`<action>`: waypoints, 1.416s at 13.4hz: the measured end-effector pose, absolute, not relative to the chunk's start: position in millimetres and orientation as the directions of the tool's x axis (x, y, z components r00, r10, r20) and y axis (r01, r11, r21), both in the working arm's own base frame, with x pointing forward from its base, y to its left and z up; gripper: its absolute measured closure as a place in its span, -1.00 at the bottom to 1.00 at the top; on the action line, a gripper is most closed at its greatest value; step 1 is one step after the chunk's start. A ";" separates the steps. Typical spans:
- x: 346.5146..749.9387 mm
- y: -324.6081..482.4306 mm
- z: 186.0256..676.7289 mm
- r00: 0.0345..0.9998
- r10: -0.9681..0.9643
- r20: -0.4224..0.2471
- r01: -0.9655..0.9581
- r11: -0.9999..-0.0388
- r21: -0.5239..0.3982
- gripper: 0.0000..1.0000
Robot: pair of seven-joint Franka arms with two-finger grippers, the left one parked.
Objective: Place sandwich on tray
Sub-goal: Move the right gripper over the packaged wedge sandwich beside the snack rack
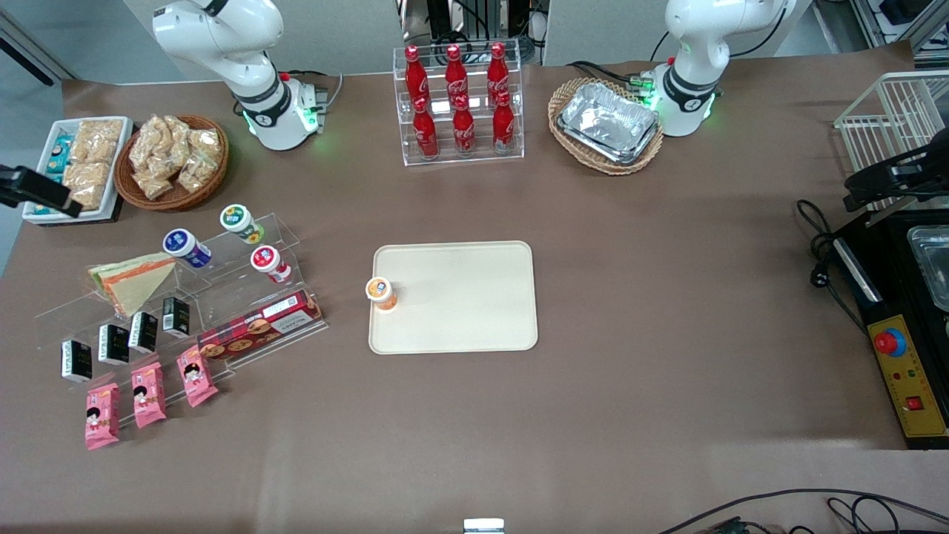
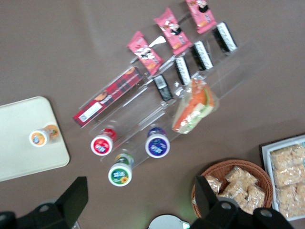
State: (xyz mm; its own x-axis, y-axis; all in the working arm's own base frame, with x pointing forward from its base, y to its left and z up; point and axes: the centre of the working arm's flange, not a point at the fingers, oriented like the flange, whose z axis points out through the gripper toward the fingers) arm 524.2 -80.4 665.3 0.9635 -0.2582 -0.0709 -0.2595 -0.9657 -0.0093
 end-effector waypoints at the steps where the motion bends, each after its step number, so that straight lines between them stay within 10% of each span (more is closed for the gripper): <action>1: 523.9 -97.1 660.3 0.954 -0.288 -0.080 -0.289 -0.957 -0.006 -1.00; 19: 542.5 -173.1 485.0 0.832 -0.542 -0.120 -0.539 -0.840 0.059 -1.00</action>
State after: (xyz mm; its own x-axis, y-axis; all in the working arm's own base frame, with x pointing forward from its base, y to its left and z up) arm 542.5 -173.1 485.0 0.8317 -0.5421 -0.1203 -0.5391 -0.8402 0.0589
